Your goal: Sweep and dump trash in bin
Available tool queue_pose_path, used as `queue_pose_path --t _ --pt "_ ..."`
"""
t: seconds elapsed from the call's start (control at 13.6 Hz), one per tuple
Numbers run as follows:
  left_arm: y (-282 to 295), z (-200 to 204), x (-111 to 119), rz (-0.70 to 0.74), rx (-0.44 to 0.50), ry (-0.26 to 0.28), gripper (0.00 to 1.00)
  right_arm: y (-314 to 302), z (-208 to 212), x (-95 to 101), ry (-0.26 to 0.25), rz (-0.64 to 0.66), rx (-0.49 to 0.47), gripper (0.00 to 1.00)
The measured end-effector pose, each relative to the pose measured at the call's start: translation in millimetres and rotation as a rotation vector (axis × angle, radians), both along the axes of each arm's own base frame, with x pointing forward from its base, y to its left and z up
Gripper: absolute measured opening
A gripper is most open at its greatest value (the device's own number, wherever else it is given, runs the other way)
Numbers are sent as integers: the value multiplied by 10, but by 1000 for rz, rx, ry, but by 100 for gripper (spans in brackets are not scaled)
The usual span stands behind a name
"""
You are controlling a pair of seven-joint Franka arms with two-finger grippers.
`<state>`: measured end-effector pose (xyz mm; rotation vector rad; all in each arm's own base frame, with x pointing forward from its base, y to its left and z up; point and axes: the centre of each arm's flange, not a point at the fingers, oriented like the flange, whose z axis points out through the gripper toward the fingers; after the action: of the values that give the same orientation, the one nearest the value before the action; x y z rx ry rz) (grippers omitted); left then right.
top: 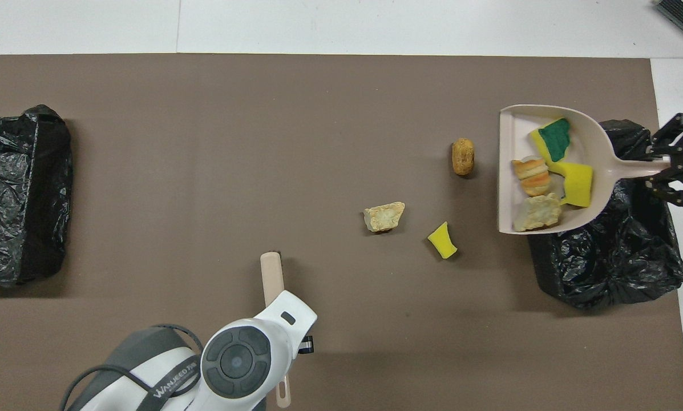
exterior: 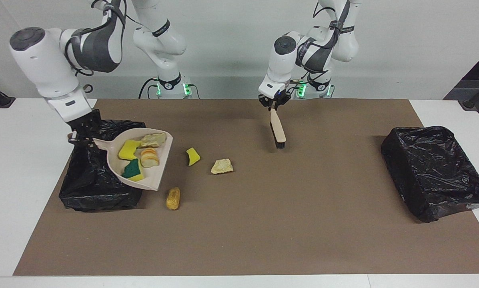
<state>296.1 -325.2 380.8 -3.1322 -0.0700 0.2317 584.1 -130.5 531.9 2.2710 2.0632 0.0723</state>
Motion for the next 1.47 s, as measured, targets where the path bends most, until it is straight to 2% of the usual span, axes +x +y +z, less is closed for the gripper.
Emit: queue_pose_path --t 0.22,0.37,0.66,0.74,0.81,0.88,1.03,1.18,1.25,1.47 --pt "-35 -168 -277 3 -43 24 26 -755 17 -252 9 21 -30 33" --pt "-69 -241 -378 9 -58 35 26 -924 -9 -376 44 35 -120 33" --pt "-85 -369 -492 41 -61 18 26 -654 -162 -505 86 36 -297 33" --pt "-78 -389 -498 47 -62 16 31 -482 -183 -502 90 40 -345 33" --pt "-70 -394 -488 51 -61 17 32 -308 -188 -483 89 45 -383 33" --pt "-60 -390 -468 59 -63 18 41 -165 -183 -467 86 48 -421 33" --pt "-21 -318 -340 90 -73 15 69 8 -159 -445 85 64 -485 33" --pt "105 -157 -57 154 -80 19 93 36 -134 -443 86 65 -540 33" --pt "200 -72 113 192 -88 10 100 62 -125 -441 92 72 -571 33" --pt "557 134 632 218 -88 -52 100 219 -66 -459 108 59 -657 33"
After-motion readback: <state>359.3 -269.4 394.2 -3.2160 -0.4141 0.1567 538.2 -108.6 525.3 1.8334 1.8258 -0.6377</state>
